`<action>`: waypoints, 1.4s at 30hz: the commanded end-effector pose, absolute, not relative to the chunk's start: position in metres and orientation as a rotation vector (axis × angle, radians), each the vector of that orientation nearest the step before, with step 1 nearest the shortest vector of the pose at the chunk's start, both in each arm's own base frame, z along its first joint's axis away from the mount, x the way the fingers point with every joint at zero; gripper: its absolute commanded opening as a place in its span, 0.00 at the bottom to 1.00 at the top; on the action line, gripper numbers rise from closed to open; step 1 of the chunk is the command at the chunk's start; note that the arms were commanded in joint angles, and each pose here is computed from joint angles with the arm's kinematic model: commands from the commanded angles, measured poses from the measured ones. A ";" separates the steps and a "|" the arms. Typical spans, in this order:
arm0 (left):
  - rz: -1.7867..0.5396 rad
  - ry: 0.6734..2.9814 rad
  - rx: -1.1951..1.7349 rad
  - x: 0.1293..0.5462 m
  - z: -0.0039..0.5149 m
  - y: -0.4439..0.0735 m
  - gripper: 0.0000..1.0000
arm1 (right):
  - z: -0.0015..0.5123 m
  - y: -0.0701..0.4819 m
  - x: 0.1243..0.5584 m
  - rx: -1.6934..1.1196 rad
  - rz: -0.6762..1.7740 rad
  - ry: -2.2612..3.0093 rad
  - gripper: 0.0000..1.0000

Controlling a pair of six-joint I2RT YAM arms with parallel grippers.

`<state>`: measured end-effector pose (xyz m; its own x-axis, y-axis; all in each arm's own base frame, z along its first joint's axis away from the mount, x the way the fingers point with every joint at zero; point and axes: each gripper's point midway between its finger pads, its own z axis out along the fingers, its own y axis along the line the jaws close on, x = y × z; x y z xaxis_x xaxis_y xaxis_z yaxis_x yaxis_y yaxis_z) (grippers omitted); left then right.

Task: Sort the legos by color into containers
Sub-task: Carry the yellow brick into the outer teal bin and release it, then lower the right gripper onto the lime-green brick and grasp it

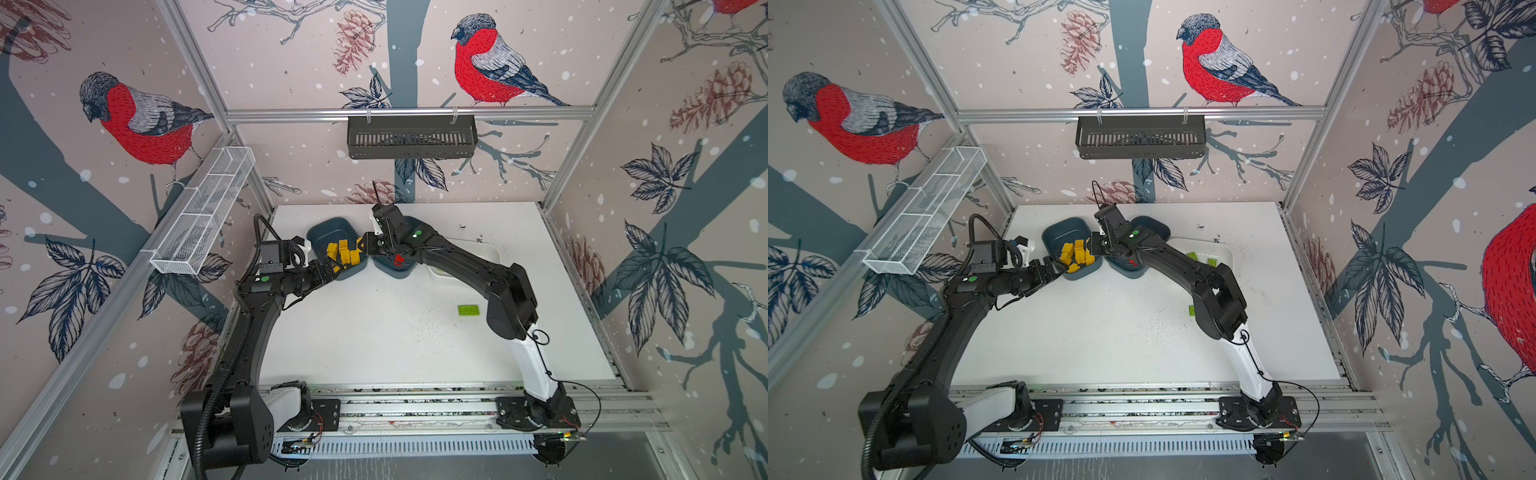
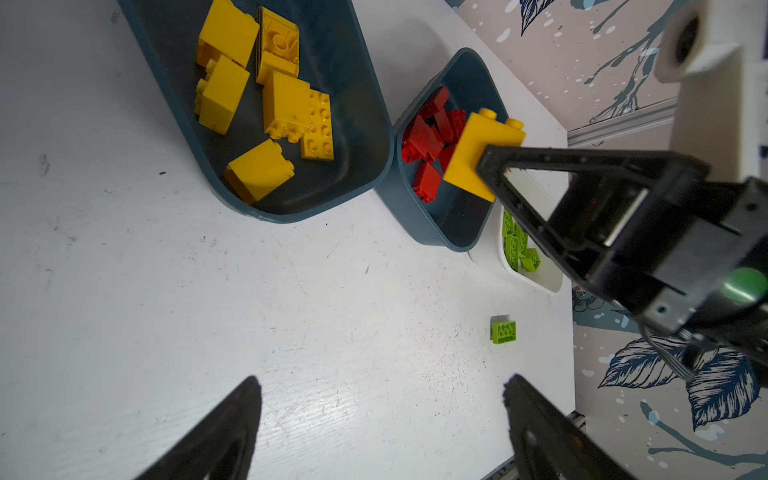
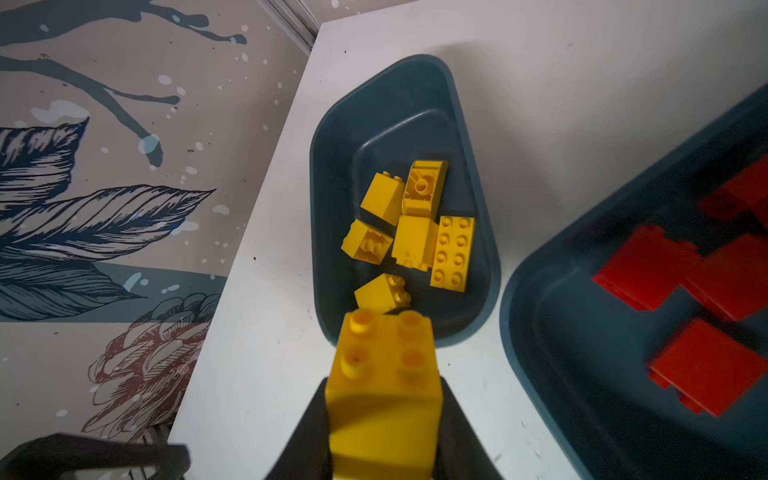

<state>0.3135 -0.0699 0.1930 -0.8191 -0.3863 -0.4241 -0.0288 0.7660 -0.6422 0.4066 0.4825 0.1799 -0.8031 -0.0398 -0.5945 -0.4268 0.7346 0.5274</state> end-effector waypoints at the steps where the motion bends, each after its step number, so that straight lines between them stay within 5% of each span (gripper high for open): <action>1: -0.849 2.410 -0.326 0.314 0.192 -0.067 0.91 | 0.190 0.503 0.427 -0.388 0.936 2.249 0.25; 7: -0.853 2.427 -0.337 0.310 0.183 -0.067 0.91 | 0.160 0.522 0.455 -0.396 0.885 2.209 0.29; 13: -0.868 2.439 -0.338 0.308 0.175 -0.069 0.91 | 0.155 0.519 0.467 -0.390 0.814 2.179 0.64; 16: -0.885 2.439 -0.330 0.308 0.174 -0.071 0.91 | 0.166 0.507 0.466 -0.396 0.781 2.188 0.72; 27: -1.033 2.402 -0.305 0.311 0.176 -0.087 0.91 | 0.176 0.375 0.389 -0.302 0.616 2.460 0.79; 42: -1.121 2.373 -0.173 0.303 0.192 -0.120 0.91 | 0.128 0.191 0.289 0.728 0.499 2.733 0.84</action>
